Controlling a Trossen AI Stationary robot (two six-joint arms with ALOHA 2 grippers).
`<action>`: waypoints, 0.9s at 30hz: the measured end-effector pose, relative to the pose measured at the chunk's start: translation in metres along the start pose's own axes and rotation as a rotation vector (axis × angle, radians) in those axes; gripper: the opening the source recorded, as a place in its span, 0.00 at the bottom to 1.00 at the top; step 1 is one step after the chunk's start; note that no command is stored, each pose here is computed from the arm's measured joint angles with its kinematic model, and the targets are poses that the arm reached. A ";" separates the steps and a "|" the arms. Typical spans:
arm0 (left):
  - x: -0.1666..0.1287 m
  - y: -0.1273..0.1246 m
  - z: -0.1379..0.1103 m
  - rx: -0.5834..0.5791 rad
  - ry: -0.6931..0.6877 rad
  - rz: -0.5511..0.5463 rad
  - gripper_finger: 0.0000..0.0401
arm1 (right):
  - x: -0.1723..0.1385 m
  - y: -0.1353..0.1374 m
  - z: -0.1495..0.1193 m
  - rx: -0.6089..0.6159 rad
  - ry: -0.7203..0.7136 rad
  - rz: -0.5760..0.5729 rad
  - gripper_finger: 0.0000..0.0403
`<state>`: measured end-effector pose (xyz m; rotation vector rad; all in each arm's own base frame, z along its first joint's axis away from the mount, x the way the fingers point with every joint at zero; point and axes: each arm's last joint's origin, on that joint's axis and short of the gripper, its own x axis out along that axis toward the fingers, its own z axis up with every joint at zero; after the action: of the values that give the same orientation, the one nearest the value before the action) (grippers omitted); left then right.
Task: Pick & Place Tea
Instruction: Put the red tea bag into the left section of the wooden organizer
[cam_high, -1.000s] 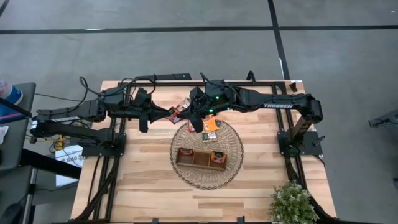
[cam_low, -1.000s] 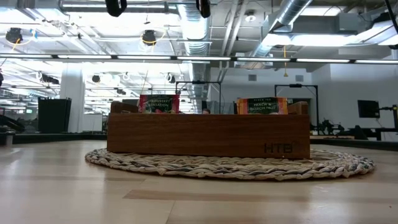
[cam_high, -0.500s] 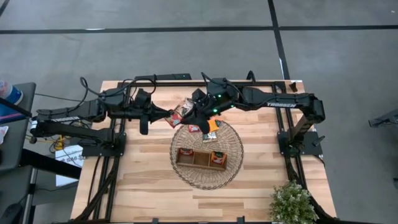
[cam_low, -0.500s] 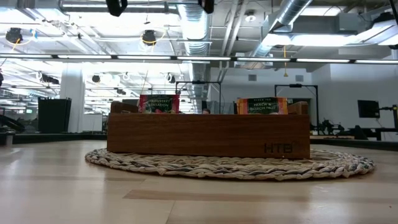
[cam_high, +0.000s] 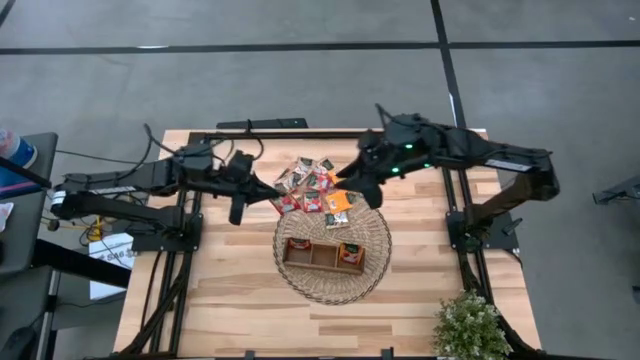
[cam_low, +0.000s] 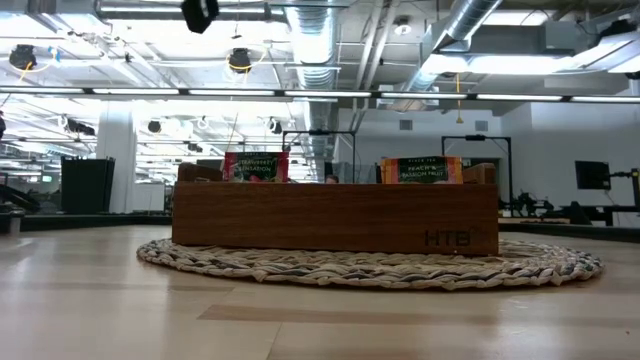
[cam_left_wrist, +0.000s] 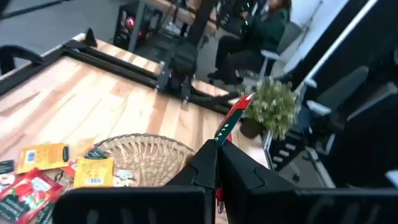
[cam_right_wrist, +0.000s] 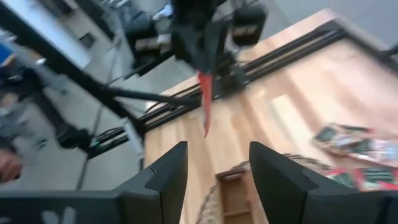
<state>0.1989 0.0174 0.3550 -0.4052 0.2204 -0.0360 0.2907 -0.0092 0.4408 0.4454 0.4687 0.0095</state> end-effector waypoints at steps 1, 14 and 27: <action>0.005 0.001 -0.003 0.013 0.024 0.001 0.00 | -0.005 0.002 -0.001 -0.003 -0.009 -0.024 0.41; 0.070 0.005 -0.052 0.154 0.344 0.076 0.00 | -0.009 0.011 -0.019 -0.032 0.055 -0.173 0.33; 0.106 -0.005 -0.096 0.275 0.499 0.178 0.00 | -0.008 0.009 -0.022 -0.029 0.084 -0.189 0.29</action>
<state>0.2813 -0.0329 0.2494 -0.0945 0.7341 0.0089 0.2740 0.0069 0.4301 0.3719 0.5910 -0.1473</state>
